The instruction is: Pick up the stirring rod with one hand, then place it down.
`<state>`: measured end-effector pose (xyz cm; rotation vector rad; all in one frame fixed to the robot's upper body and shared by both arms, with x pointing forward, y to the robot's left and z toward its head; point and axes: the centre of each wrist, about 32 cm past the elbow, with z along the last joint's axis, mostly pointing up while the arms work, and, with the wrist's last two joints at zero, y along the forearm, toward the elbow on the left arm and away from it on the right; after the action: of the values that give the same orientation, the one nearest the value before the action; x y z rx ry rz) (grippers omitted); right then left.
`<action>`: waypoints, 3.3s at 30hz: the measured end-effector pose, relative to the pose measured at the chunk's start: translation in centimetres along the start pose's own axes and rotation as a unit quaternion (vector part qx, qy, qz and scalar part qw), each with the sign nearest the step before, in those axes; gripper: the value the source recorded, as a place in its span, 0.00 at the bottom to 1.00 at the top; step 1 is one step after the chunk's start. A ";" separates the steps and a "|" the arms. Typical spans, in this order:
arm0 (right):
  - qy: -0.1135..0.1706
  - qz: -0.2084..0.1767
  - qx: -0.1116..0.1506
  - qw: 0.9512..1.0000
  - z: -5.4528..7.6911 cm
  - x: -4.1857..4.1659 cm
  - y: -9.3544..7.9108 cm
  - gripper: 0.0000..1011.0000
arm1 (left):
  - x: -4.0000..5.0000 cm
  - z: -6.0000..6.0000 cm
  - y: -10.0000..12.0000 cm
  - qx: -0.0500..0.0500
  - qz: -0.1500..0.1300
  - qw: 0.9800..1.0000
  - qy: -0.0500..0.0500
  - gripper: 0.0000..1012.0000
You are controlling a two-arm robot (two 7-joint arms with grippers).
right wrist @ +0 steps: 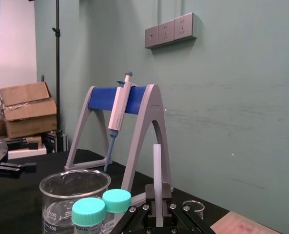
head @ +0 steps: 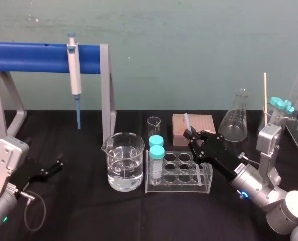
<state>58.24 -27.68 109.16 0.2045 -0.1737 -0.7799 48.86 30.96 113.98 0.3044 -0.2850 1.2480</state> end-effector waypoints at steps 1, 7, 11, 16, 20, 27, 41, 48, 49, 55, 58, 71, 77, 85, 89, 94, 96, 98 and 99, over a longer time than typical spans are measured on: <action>0.000 0.000 0.000 1.000 0.0 0.00 0.0 0.07 | 0.00 0.0 0.0 0.000 0.000 1.000 0.000 0.99; -0.001 0.001 0.001 1.000 0.0 -0.01 0.0 0.07 | 0.00 0.0 0.0 0.000 0.000 1.000 0.000 0.99; -0.001 0.001 0.002 1.000 0.0 -0.01 0.0 0.09 | 0.00 0.0 0.0 0.000 0.000 1.000 0.000 0.99; -0.001 0.001 0.002 1.000 0.0 -0.01 0.0 0.21 | 0.00 0.0 0.0 0.000 0.000 1.000 0.000 0.99; -0.001 0.001 0.002 1.000 0.0 -0.01 0.0 0.37 | 0.00 0.0 0.0 0.000 0.000 1.000 0.000 0.99; -0.001 0.001 0.002 1.000 0.0 -0.01 0.0 0.54 | 0.00 0.0 0.0 0.000 0.000 1.000 0.000 0.99; -0.001 0.002 0.002 1.000 0.0 -0.01 0.0 0.97 | 0.00 0.0 0.0 0.000 0.000 1.000 0.000 0.99; -0.009 -0.002 0.010 1.000 0.6 -0.15 0.2 0.99 | 0.00 0.0 0.0 0.000 0.000 1.000 0.000 0.99; -0.010 -0.004 0.012 1.000 0.7 -0.20 0.2 0.99 | 0.00 0.0 0.0 0.000 0.000 1.000 0.000 0.99; -0.037 -0.038 0.034 0.998 2.0 -0.61 0.3 0.99 | 0.00 0.0 0.0 0.000 0.000 1.000 0.000 0.99; -0.057 -0.065 0.041 0.995 2.7 -0.83 0.2 0.99 | 0.00 0.0 0.0 0.000 0.000 1.000 0.000 0.99; -0.042 -0.209 -0.004 0.977 4.9 -1.01 -2.6 0.99 | 0.00 0.0 0.0 0.000 0.000 1.000 0.000 0.99; -0.010 -0.244 -0.044 0.969 4.9 -1.21 -4.0 0.99 | 0.00 0.0 0.0 0.000 0.000 1.000 0.000 0.99; 0.012 -0.259 -0.083 0.962 4.8 -1.39 -4.9 0.99 | 0.00 0.0 0.0 0.000 0.000 1.000 0.000 0.99; 0.017 -0.255 -0.081 0.963 4.7 -1.38 -5.0 0.99 | 0.00 0.0 0.0 0.000 0.000 1.000 0.000 0.99; 0.017 -0.255 -0.081 0.963 4.7 -1.38 -5.0 0.99 | 0.00 0.0 0.0 0.000 0.000 1.000 0.000 0.99; 0.017 -0.255 -0.081 0.963 4.7 -1.39 -5.0 0.99 | 0.00 0.0 0.0 0.000 0.000 1.000 0.000 0.99; 0.017 -0.255 -0.081 0.964 4.7 -1.39 -5.0 0.99 | 0.00 0.0 0.0 0.000 0.000 1.000 0.000 0.99; 0.017 -0.255 -0.081 0.964 4.7 -1.39 -5.0 0.99 | 0.00 0.0 0.0 0.000 0.000 1.000 0.000 0.99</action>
<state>52.82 -30.69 112.39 0.1069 -0.0222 -1.2971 48.86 30.97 113.98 0.3044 -0.2850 1.2480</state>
